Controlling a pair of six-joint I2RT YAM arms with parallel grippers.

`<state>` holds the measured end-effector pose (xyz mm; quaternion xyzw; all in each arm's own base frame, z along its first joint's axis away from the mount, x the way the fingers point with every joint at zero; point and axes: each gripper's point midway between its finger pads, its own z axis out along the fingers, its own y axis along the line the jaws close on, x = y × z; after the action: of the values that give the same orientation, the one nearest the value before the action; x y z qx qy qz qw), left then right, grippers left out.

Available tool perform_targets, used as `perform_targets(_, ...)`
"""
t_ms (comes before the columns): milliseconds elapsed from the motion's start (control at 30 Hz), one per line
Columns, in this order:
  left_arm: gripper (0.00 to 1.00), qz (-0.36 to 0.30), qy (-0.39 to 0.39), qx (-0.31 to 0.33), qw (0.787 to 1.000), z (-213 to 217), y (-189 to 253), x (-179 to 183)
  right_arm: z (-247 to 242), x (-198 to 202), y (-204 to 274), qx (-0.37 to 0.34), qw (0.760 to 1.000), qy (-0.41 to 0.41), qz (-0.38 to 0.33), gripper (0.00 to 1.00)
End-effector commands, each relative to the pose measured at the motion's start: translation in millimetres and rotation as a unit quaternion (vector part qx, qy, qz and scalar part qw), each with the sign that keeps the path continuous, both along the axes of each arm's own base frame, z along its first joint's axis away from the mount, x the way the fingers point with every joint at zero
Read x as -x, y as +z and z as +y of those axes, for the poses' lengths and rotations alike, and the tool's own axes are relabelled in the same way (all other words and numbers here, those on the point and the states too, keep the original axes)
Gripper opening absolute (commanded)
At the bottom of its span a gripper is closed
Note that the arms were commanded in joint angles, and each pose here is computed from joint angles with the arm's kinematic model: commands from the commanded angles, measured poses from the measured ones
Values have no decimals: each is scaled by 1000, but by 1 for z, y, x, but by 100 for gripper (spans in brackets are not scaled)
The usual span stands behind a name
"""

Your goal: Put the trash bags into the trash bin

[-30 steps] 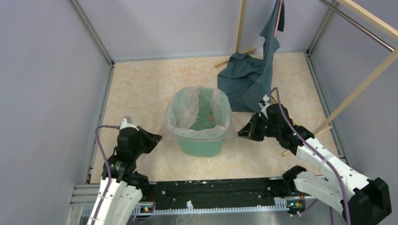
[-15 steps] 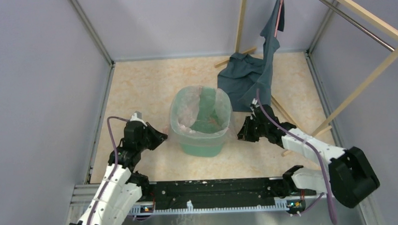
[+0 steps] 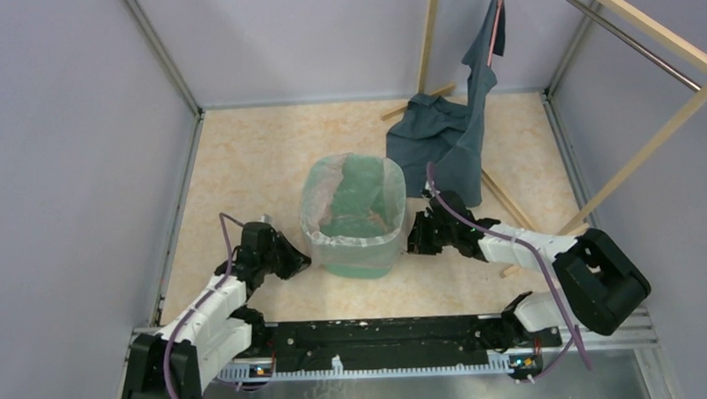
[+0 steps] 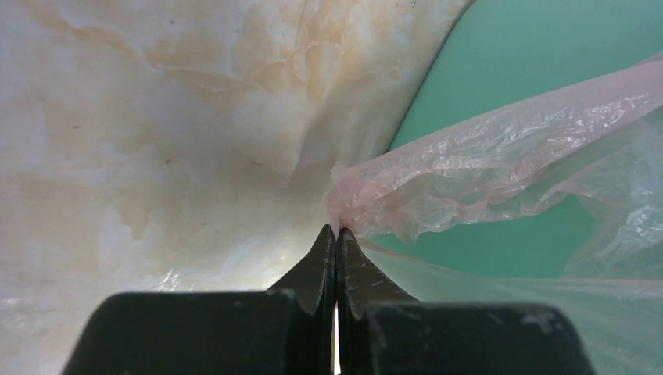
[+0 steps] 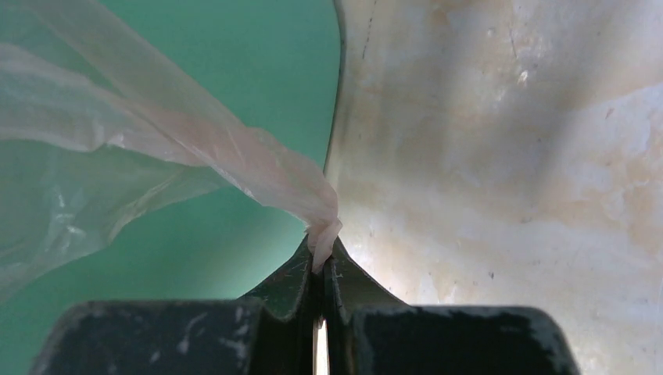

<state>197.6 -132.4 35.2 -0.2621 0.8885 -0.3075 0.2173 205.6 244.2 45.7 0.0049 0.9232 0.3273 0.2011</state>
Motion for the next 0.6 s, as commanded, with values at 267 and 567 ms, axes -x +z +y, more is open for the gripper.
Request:
perform_targets(267,0,29,25,-9,999,-12,-19,12,15,-10,-36,-17,1000,-15,16,0)
perform_targets(567,41,3,101,-102,990,37,32,19,-56,-15,22,131,987,-61,-73,56)
